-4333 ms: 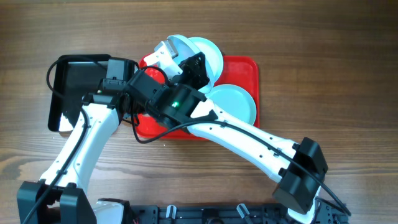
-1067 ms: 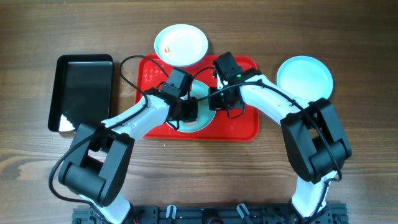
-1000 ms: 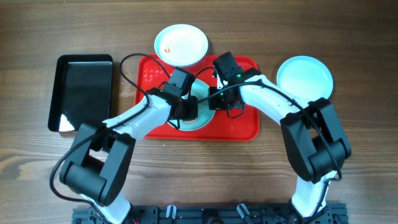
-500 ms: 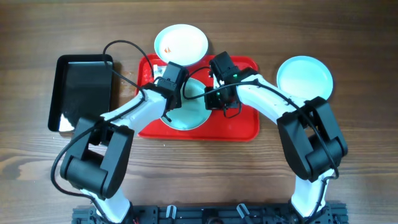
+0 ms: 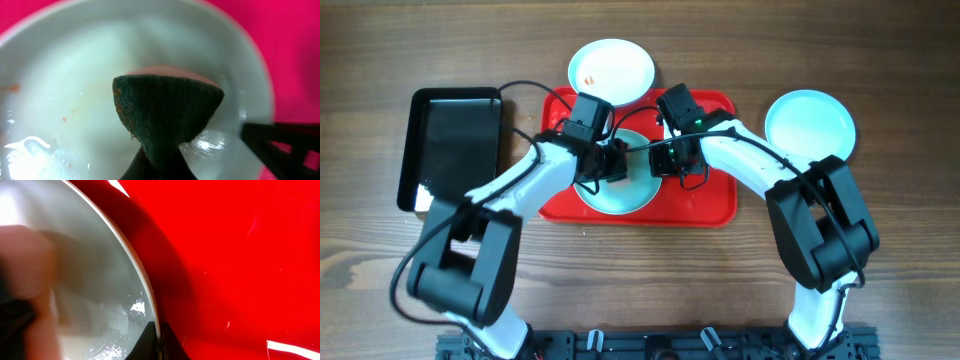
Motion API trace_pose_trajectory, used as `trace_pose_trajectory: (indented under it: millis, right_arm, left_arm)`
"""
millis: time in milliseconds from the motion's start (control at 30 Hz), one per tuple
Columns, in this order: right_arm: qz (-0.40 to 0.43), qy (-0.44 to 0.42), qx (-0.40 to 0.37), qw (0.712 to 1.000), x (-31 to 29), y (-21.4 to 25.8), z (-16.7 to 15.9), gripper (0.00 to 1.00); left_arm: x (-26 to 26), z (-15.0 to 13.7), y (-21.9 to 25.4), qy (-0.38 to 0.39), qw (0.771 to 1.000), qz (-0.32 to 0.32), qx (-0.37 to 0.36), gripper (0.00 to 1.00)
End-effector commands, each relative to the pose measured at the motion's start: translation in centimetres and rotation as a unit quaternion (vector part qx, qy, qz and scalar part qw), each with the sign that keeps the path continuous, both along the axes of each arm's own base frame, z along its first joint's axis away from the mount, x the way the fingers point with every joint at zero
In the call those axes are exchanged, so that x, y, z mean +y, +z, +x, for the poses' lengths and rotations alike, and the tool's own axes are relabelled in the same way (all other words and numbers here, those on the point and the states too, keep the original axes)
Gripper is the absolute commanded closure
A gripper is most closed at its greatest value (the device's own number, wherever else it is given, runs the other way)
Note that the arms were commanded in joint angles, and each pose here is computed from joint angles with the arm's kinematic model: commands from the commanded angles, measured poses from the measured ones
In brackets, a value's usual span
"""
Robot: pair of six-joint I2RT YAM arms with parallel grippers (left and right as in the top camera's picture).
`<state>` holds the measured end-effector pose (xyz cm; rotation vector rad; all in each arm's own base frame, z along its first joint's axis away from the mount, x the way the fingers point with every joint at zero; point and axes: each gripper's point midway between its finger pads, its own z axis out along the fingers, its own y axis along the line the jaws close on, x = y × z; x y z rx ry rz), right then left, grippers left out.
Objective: Clean dirty plates on tray and stack at the side
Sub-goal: 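Scrub the front-right plate with the sponge in the left gripper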
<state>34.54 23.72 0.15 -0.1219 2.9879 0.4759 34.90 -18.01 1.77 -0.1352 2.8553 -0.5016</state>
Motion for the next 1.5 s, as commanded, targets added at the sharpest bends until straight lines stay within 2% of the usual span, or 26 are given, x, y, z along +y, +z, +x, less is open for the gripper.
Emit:
trace_pose_trajectory:
  millis: [0, 67, 167, 233, 333, 500, 700, 833, 867, 933, 1000, 1133, 1300, 1467]
  right_arm:
    - [-0.055, -0.004, 0.033, 0.998, -2.2, -3.5, -1.5, 0.96]
    - [-0.056, -0.004, 0.036, 0.998, -2.3, -3.6, -1.6, 0.96]
    - [-0.057, -0.004, 0.036, 0.998, -2.3, -3.6, -1.6, 0.96]
    - [-0.058, -0.004, 0.038, 0.998, -2.3, -3.6, -1.7, 0.96]
    - [-0.058, -0.004, 0.038, 0.998, -2.3, -3.6, -1.7, 0.96]
    - [-0.062, -0.005, 0.038, 0.997, -2.5, -3.6, -1.7, 0.96]
    - [-0.067, -0.011, 0.041, 0.997, -2.8, -3.9, -2.0, 0.96]
    - [-0.066, -0.015, 0.041, 0.997, -2.8, -3.9, -1.9, 0.96]
    - [-0.066, -0.015, 0.041, 0.997, -2.8, -3.9, -1.9, 0.96]
    - [-0.065, -0.015, 0.04, 0.997, -2.7, -3.9, -1.9, 0.96]
    - [-0.065, -0.016, 0.04, 0.997, -2.7, -3.9, -1.9, 0.96]
    - [-0.065, -0.016, 0.04, 0.997, -2.7, -3.9, -1.9, 0.96]
    - [-0.065, -0.016, 0.041, 0.997, -2.7, -3.9, -1.9, 0.96]
    - [-0.065, -0.016, 0.041, 0.997, -2.7, -3.9, -1.9, 0.96]
  left_arm:
    - [-0.2, -0.2, -2.3, 0.001, 1.0, 0.0, 0.027, 0.96]
    - [0.9, -0.2, -3.4, 0.008, 0.999, 0.035, 0.028, 0.96]
    - [5.7, 0.5, -3.8, 0.047, 0.986, 0.161, 0.003, 0.96]
    - [9.3, 0.3, -3.6, 0.046, 0.968, 0.246, -0.002, 0.96]
    - [12.2, 0.6, -3.1, 0.059, 0.952, 0.301, -0.006, 0.96]
    - [13.9, 1.1, -1.8, 0.077, 0.941, 0.33, -0.013, 0.96]
    - [13.4, 3.0, 5.7, 0.113, 0.943, 0.295, -0.101, 0.96]
    - [11.8, 3.0, 8.9, 0.111, 0.957, 0.234, -0.133, 0.96]
    - [10.2, 2.7, 8.6, 0.092, 0.97, 0.19, -0.122, 0.96]
    - [5.1, 1.1, 7.6, 0.029, 0.995, 0.061, -0.074, 0.96]
    - [2.5, -0.2, 6.9, -0.004, 0.999, 0.01, -0.043, 0.96]
    - [0.3, -1.8, 3.7, -0.014, 1.0, 0.015, 0.011, 0.96]
    - [0.1, -3.1, -0.2, -0.014, 0.997, 0.036, 0.067, 0.96]
    - [3.2, -3.3, -1.5, 0.005, 0.99, 0.12, 0.071, 0.96]
